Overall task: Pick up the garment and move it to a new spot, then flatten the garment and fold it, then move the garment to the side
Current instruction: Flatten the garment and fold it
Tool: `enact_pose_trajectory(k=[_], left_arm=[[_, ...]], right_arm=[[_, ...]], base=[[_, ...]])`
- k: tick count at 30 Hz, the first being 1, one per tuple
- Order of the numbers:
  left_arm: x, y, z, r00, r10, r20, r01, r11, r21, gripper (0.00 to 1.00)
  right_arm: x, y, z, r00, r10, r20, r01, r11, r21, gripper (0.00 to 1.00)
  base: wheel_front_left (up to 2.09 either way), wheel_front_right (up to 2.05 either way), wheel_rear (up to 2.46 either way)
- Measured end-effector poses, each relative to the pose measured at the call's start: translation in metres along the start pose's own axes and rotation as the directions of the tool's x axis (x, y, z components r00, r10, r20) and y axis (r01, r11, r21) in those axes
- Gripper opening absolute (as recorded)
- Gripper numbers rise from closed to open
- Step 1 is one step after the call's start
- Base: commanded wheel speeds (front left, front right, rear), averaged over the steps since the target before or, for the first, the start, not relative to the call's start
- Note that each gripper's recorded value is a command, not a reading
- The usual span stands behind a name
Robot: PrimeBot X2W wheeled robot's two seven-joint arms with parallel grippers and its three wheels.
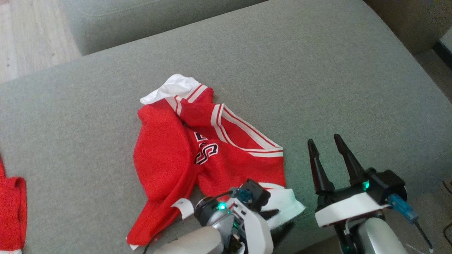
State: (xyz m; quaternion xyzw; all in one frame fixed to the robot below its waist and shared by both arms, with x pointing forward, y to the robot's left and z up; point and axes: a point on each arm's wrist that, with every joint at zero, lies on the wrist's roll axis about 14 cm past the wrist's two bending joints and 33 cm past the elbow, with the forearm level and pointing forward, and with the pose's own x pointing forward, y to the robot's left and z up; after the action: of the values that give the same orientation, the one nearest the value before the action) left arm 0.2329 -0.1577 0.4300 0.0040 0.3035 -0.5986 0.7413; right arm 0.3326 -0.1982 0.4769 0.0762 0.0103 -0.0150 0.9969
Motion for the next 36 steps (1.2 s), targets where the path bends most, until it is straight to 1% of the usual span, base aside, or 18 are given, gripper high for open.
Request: enact_pose_trajectory(k=[3,5,7,9,10,13,15,17,19,22,26,28,31,35,36], left_arm=[[-0.004,-0.003,0.004,1.0,-0.003,0.018,0.003,1.0,-0.004,1.0],[-0.007,0.001,0.019,0.997,0.022,0.074,-0.02,1.0,-0.019,1.0],[-0.013,0.017,0.04,0.984,0.09,0.151,-0.084,0.996,-0.042,1.0],[-0.021,0.046,0.058,0.956,0.197,0.216,-0.19,0.98,-0.053,1.0],[-0.026,0.065,0.066,0.935,0.259,0.241,-0.254,0.966,-0.052,1.0],[-0.041,0.122,0.084,0.863,0.421,0.28,-0.426,0.903,-0.044,1.0],[-0.047,0.151,0.088,0.825,0.494,0.275,-0.51,0.86,-0.016,1.0],[-0.048,0.17,0.089,0.806,0.531,0.262,-0.556,0.831,0.028,1.0],[-0.045,0.182,0.089,0.803,0.541,0.25,-0.572,0.817,0.07,1.0],[-0.034,0.19,0.084,0.831,0.517,0.205,-0.551,0.816,0.174,1.0],[-0.021,0.199,0.079,0.862,0.484,0.147,-0.506,0.818,0.275,1.0],[-0.015,0.203,0.077,0.875,0.47,0.118,-0.481,0.813,0.328,1.0],[-0.008,0.21,0.074,0.88,0.469,0.071,-0.462,0.813,0.354,1.0],[-0.005,0.227,0.054,0.869,0.495,-0.022,-0.451,0.809,0.377,1.0],[-0.004,0.23,0.048,0.867,0.496,-0.044,-0.445,0.813,0.375,1.0]], right_arm=[[-0.001,0.001,0.0,1.0,0.002,0.002,-0.002,1.0,0.001,1.0],[-0.003,0.001,0.0,1.0,0.001,0.002,-0.001,1.0,0.002,1.0],[-0.005,0.001,-0.003,1.0,0.0,-0.008,0.0,1.0,0.005,1.0],[-0.006,0.001,-0.006,1.0,0.0,-0.016,0.0,1.0,0.006,1.0],[-0.006,0.002,-0.006,1.0,0.003,-0.017,-0.003,1.0,0.006,1.0],[-0.004,0.005,-0.01,1.0,0.013,-0.029,-0.012,1.0,0.006,1.0],[-0.004,0.007,-0.012,0.999,0.016,-0.039,-0.016,1.0,0.006,1.0],[-0.004,0.007,-0.015,0.999,0.014,-0.047,-0.013,1.0,0.01,1.0],[-0.004,0.004,-0.017,0.998,0.002,-0.055,-0.001,1.0,0.018,1.0],[-0.004,0.0,-0.022,0.997,-0.01,-0.072,0.011,1.0,0.017,1.0],[-0.003,-0.005,-0.025,0.996,-0.026,-0.085,0.027,1.0,0.011,1.0],[0.001,-0.006,-0.025,0.996,-0.027,-0.086,0.028,1.0,0.006,1.0],[0.005,-0.006,-0.024,0.996,-0.028,-0.084,0.028,1.0,0.008,1.0],[0.006,-0.007,-0.027,0.995,-0.03,-0.098,0.031,0.999,0.006,1.0],[0.006,-0.007,-0.028,0.994,-0.032,-0.101,0.033,0.999,0.007,1.0]], base=[[0.0,0.0,0.0],[0.0,0.0,0.0],[0.0,0.0,0.0],[0.0,0.0,0.0],[0.0,0.0,0.0],[0.0,0.0,0.0],[0.0,0.0,0.0],[0.0,0.0,0.0],[0.0,0.0,0.0],[0.0,0.0,0.0],[0.0,0.0,0.0],[0.0,0.0,0.0],[0.0,0.0,0.0],[0.0,0.0,0.0],[0.0,0.0,0.0]])
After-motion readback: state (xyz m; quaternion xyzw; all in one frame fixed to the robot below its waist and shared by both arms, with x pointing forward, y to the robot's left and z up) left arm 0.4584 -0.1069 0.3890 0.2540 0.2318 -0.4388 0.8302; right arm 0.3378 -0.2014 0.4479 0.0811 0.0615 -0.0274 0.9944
